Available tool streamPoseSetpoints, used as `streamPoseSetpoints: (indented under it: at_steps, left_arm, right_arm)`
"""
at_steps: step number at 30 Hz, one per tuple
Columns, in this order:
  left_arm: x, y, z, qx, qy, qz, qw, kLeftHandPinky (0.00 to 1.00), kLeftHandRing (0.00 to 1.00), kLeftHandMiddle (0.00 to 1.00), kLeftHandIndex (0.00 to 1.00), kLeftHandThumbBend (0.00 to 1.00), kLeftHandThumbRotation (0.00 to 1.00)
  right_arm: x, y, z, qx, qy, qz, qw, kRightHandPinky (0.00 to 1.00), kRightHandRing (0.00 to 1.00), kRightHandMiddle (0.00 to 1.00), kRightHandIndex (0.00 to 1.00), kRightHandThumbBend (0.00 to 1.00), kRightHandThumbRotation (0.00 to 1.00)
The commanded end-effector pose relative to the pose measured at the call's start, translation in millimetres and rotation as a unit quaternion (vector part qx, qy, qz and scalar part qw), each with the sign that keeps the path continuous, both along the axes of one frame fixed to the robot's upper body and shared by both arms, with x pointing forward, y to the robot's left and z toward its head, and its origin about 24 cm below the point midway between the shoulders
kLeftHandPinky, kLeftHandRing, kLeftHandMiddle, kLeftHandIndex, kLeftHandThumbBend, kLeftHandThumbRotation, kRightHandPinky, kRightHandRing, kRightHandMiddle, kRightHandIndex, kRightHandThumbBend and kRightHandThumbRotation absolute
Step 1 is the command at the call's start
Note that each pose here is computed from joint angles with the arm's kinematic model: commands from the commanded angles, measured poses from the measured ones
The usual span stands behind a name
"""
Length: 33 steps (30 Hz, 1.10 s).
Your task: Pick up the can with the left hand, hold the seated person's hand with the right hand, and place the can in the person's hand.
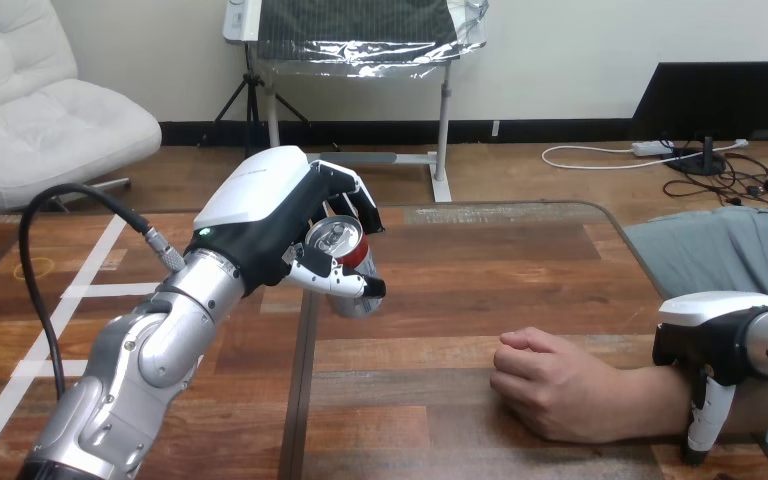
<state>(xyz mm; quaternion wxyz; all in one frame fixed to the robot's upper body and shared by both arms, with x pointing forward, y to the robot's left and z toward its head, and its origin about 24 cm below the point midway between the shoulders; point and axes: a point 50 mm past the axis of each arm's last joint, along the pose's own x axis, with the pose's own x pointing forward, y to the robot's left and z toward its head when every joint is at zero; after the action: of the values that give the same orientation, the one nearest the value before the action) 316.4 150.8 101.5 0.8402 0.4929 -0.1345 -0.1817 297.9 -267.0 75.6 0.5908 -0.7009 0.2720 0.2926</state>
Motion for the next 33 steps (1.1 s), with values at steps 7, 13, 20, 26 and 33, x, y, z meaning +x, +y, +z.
streamPoseSetpoints:
  at_steps: [7, 13, 20, 26, 33]
  left_arm:
    - [9.2, -2.5, 28.9, -0.019, -0.049, 0.003, 0.9986, 0.33, 0.39, 0.47, 0.51, 0.58, 0.00]
    - [9.6, -2.7, 28.5, -0.020, -0.050, 0.003, 0.9985, 0.33, 0.39, 0.47, 0.51, 0.58, 0.00]
    - [9.9, -3.1, 28.3, -0.018, -0.051, 0.001, 0.9985, 0.33, 0.39, 0.48, 0.51, 0.58, 0.00]
    - [10.3, -3.3, 28.0, -0.020, -0.052, 0.000, 0.9984, 0.34, 0.40, 0.48, 0.51, 0.58, 0.00]
    - [11.0, -3.8, 28.0, -0.022, -0.051, -0.001, 0.9985, 0.34, 0.40, 0.48, 0.51, 0.58, 0.00]
  right_arm:
    - [-10.8, 9.0, -22.5, 0.031, 0.028, 0.003, 0.9991, 0.38, 0.48, 0.55, 0.48, 0.69, 0.00]
    - [-13.0, 9.0, -21.8, 0.028, 0.028, 0.007, 0.9992, 0.37, 0.48, 0.55, 0.48, 0.69, 0.00]
    - [-15.1, 8.4, -20.7, 0.031, 0.027, -0.008, 0.9991, 0.34, 0.45, 0.53, 0.48, 0.67, 0.00]
    - [-17.1, 6.6, -19.0, 0.034, 0.021, -0.014, 0.9991, 0.33, 0.43, 0.52, 0.49, 0.67, 0.00]
    - [-18.9, 4.7, -13.2, 0.036, 0.013, -0.017, 0.9991, 0.29, 0.39, 0.49, 0.49, 0.67, 0.00]
